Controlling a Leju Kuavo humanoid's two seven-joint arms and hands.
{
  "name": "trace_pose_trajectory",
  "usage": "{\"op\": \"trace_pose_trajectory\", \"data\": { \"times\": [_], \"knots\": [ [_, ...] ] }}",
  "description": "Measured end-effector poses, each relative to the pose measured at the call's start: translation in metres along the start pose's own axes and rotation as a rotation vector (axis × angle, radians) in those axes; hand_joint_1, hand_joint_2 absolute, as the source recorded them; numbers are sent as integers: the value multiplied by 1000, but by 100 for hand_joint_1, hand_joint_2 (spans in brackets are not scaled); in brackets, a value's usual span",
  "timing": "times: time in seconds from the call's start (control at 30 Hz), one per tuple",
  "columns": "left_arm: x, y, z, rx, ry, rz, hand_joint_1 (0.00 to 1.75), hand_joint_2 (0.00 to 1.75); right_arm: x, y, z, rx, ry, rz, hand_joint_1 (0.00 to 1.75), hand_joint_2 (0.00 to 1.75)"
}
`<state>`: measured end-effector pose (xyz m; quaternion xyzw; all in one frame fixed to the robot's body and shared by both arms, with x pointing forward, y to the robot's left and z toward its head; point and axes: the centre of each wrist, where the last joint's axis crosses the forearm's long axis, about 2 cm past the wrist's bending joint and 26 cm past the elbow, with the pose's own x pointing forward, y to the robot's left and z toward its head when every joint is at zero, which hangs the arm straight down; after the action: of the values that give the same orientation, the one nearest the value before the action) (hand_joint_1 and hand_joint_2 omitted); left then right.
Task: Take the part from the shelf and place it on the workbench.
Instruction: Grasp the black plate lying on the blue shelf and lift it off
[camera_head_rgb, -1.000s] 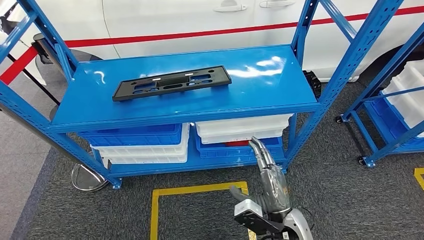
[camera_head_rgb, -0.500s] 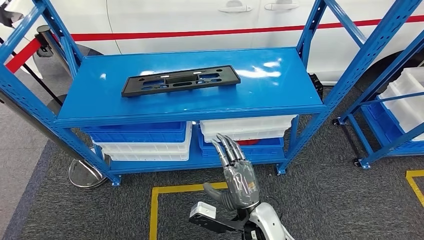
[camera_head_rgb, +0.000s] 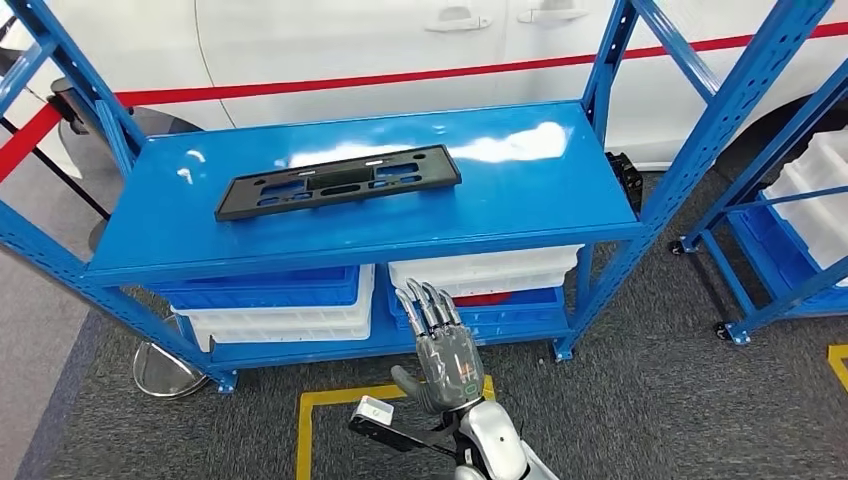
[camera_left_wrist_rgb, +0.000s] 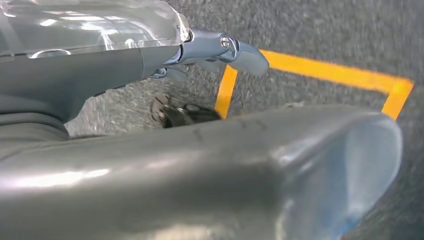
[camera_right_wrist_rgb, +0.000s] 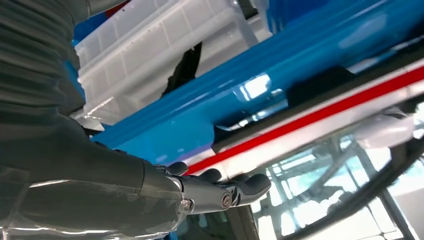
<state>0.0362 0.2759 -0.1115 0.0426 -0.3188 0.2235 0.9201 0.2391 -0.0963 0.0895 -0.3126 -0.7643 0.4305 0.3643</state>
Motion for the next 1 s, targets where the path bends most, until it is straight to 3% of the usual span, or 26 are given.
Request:
{"op": "trace_pose_trajectory", "data": {
  "times": [0.27,1.0],
  "knots": [
    [-3,3,2,-40,26,-6,0,0,-4,18,-8,10,36,14,0,175],
    [4,-1,-3,-63,17,-26,0,0,-3,19,-21,-8,47,19,0,175]
  ]
}}
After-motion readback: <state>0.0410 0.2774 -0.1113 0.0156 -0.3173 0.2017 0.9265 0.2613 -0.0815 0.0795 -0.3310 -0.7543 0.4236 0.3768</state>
